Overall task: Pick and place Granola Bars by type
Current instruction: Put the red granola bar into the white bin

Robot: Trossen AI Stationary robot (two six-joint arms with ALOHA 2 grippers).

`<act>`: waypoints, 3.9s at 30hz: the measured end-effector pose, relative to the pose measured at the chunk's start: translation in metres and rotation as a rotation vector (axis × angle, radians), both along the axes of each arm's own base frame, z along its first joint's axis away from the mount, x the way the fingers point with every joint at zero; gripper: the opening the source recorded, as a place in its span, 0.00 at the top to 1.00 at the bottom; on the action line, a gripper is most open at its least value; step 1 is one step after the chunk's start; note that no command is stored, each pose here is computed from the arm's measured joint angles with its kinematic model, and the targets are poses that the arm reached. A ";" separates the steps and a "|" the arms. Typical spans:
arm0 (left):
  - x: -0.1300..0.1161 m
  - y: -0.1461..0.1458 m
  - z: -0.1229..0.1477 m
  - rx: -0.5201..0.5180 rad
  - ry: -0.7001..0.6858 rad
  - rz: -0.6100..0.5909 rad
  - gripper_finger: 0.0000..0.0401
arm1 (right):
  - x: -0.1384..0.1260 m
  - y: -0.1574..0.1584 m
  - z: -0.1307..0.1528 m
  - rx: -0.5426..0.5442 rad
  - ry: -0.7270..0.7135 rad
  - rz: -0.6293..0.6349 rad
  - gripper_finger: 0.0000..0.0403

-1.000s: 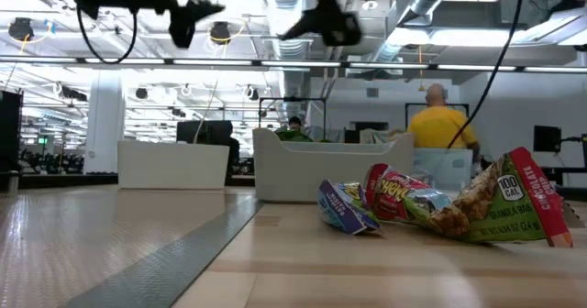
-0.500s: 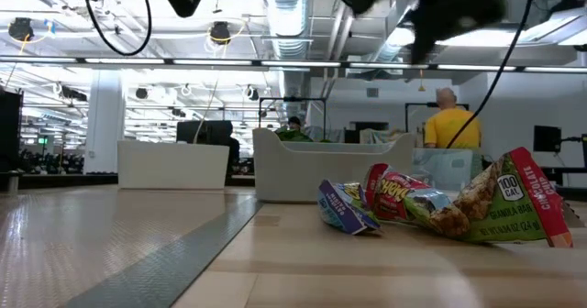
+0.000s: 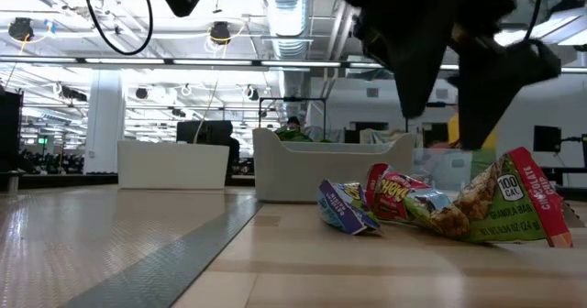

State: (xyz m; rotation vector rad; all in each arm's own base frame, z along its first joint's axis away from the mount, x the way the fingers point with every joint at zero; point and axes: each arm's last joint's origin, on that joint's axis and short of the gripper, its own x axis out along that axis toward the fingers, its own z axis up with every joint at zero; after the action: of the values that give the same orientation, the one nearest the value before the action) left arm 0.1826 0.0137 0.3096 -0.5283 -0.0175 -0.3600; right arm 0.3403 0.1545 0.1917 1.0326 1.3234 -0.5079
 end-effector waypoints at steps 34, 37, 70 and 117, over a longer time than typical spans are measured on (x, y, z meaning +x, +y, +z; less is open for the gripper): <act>0.001 0.002 -0.004 -0.030 0.042 0.053 0.49 | 0.011 -0.003 -0.056 0.022 0.073 0.112 0.55; 0.001 0.002 -0.005 -0.030 0.050 0.054 0.49 | 0.012 -0.003 -0.056 0.022 0.073 0.114 0.65; 0.000 0.002 -0.028 -0.104 0.309 0.066 0.49 | 0.105 -0.078 0.082 -0.209 -0.581 0.162 0.89; -0.001 0.006 -0.035 -0.039 0.365 0.213 0.79 | 0.126 -0.137 0.115 -0.372 -0.833 0.142 0.89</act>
State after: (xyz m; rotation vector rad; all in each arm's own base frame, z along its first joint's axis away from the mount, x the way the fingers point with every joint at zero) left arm 0.1820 0.0197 0.2748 -0.6179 0.2703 -0.0516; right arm 0.4665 0.0179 0.3068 0.7030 0.5243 -0.1608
